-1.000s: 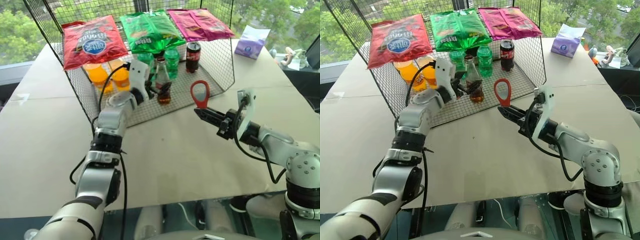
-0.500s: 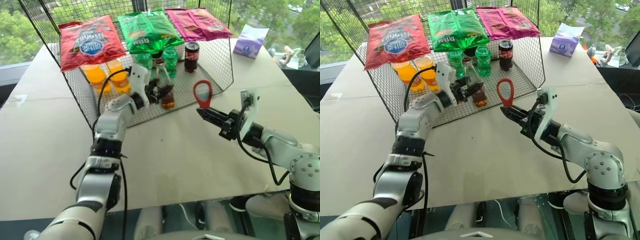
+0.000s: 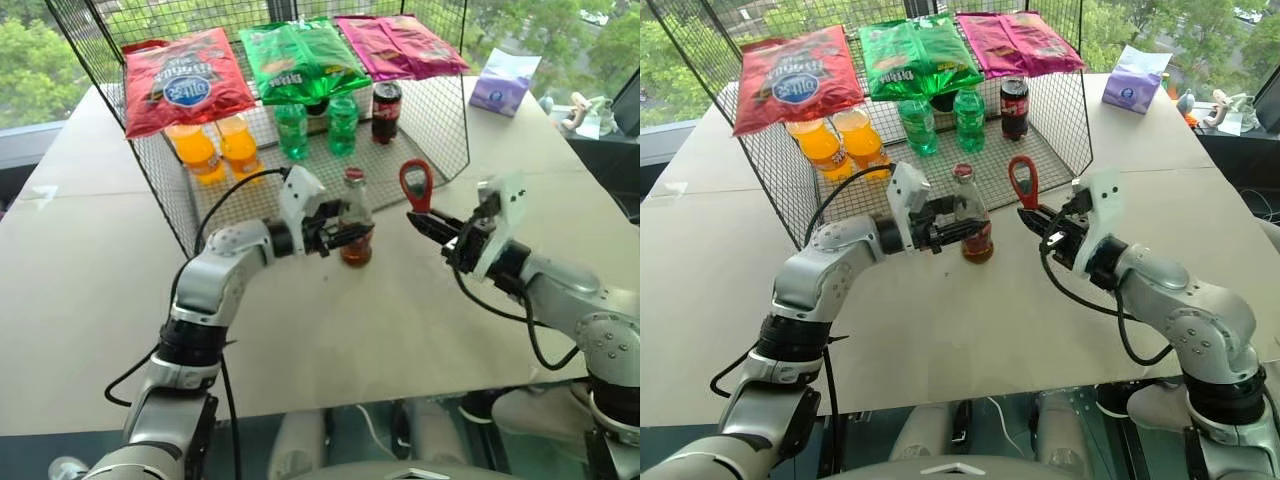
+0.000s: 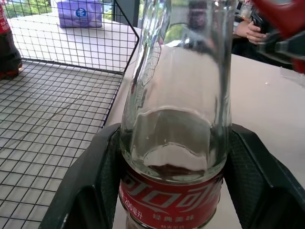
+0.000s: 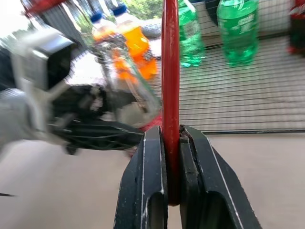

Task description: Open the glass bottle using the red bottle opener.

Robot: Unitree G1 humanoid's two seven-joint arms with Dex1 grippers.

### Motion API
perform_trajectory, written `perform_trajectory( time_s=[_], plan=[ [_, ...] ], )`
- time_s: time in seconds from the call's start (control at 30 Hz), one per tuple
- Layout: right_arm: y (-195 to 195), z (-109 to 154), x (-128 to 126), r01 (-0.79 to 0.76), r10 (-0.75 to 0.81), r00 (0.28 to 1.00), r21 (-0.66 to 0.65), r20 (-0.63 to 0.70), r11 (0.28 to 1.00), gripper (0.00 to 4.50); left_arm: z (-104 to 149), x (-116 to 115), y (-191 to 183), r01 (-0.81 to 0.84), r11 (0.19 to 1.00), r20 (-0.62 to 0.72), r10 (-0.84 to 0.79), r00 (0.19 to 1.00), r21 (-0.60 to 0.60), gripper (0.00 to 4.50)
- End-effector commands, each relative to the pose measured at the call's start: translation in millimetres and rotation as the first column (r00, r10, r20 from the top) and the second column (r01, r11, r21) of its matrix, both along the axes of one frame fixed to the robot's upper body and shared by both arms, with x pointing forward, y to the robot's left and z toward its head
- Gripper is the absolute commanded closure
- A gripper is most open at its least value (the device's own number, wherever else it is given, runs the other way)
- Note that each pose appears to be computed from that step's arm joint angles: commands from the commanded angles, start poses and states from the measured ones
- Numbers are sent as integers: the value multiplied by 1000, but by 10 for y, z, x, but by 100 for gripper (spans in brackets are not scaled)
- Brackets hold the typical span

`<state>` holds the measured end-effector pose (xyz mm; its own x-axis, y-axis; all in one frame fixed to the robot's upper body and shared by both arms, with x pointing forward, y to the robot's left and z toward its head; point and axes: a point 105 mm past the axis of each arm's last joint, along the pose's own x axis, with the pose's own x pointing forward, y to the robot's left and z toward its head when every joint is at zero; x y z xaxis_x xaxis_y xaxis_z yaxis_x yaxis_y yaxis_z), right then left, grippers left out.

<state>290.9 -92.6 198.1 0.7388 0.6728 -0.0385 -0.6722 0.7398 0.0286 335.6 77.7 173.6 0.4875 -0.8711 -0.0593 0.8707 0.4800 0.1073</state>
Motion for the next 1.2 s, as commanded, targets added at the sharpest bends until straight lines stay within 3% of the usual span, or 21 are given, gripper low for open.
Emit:
perform_trajectory(
  time_s=[0.03,0.17,0.2,0.27,0.3,0.7,0.8,0.9,1.2],
  plan=[
    [55,106,43,84,-31,968,-204,248,975,450,92,-49,-115,26,1000,68,-25,997,-10,211],
    [73,99,91,127,-61,951,-205,302,971,450,134,-42,-136,34,999,72,-32,997,-30,211],
    [82,82,88,123,-57,952,-206,302,971,450,147,-34,-130,29,999,74,-26,997,-37,103],
    [91,58,81,118,-50,952,-211,302,970,450,156,-38,-120,30,999,74,-27,997,-41,22],
    [89,53,79,119,-51,952,-211,303,970,450,153,-46,-115,34,999,75,-31,997,-37,4],
    [46,45,78,130,-50,946,-231,321,964,450,255,-86,-41,28,999,113,-23,993,-41,4],
    [45,54,81,133,-49,942,-236,332,963,450,248,-92,-45,31,999,108,-26,994,-40,90],
    [70,69,84,136,-45,936,-243,349,961,450,230,-85,-49,27,999,108,-23,994,-34,228],
    [248,108,108,181,-63,896,-231,440,956,450,221,-79,-67,25,999,110,-22,994,-29,229]
  ],
)
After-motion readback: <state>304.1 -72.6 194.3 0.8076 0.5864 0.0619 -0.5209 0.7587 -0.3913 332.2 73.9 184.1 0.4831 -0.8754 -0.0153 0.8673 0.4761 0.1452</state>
